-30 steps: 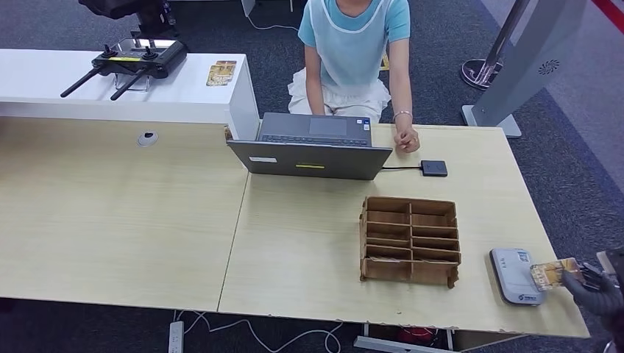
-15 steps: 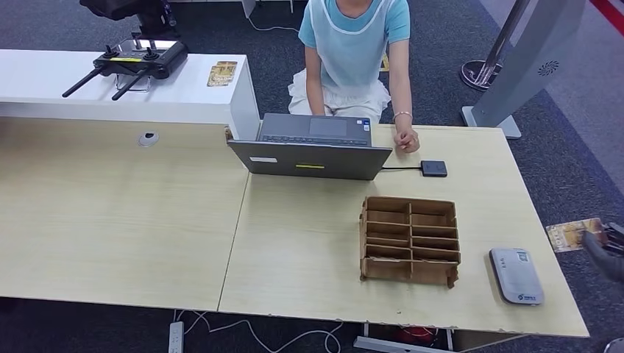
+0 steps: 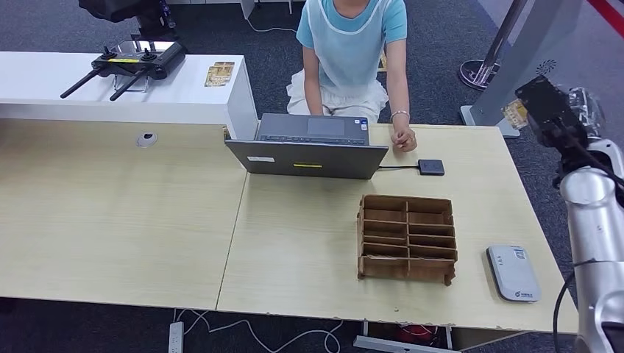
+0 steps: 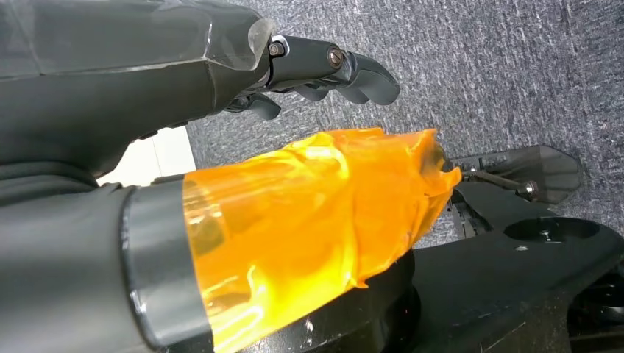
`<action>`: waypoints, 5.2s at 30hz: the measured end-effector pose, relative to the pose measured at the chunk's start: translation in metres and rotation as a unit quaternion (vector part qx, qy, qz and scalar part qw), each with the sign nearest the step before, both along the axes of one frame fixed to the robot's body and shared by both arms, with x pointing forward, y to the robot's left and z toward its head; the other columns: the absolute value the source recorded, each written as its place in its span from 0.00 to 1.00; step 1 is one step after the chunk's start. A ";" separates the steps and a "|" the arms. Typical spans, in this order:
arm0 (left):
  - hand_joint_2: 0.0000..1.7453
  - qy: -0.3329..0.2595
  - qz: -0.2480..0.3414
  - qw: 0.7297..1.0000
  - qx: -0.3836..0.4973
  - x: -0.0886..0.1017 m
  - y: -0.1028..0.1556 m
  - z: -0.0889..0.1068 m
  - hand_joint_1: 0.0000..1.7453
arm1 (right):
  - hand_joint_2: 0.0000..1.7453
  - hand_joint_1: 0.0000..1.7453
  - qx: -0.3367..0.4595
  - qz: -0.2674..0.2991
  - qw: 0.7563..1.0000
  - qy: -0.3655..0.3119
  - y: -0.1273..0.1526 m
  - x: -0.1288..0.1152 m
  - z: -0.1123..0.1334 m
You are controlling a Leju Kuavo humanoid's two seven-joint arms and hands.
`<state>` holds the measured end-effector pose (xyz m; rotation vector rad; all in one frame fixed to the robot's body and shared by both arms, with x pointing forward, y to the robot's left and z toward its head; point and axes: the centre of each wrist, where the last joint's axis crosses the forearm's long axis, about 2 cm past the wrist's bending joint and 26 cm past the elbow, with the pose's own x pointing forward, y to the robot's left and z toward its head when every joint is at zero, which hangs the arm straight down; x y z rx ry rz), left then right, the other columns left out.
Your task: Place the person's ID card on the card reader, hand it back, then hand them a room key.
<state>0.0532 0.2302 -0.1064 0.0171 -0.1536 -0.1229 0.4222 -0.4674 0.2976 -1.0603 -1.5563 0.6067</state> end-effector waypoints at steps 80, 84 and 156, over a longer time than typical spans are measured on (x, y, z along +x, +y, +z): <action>0.00 0.014 -0.021 1.000 0.006 -0.005 0.004 -0.001 0.00 | 1.00 0.00 -0.011 0.016 0.989 -0.146 0.049 0.006 -0.005; 0.00 0.014 -0.020 1.000 0.008 -0.005 0.004 -0.001 0.00 | 1.00 0.00 0.020 0.022 0.985 -0.171 0.035 -0.011 -0.005; 0.00 0.019 0.017 1.000 0.010 -0.008 -0.007 0.000 0.00 | 1.00 0.00 -0.048 0.166 0.985 -0.029 0.100 -0.266 -0.124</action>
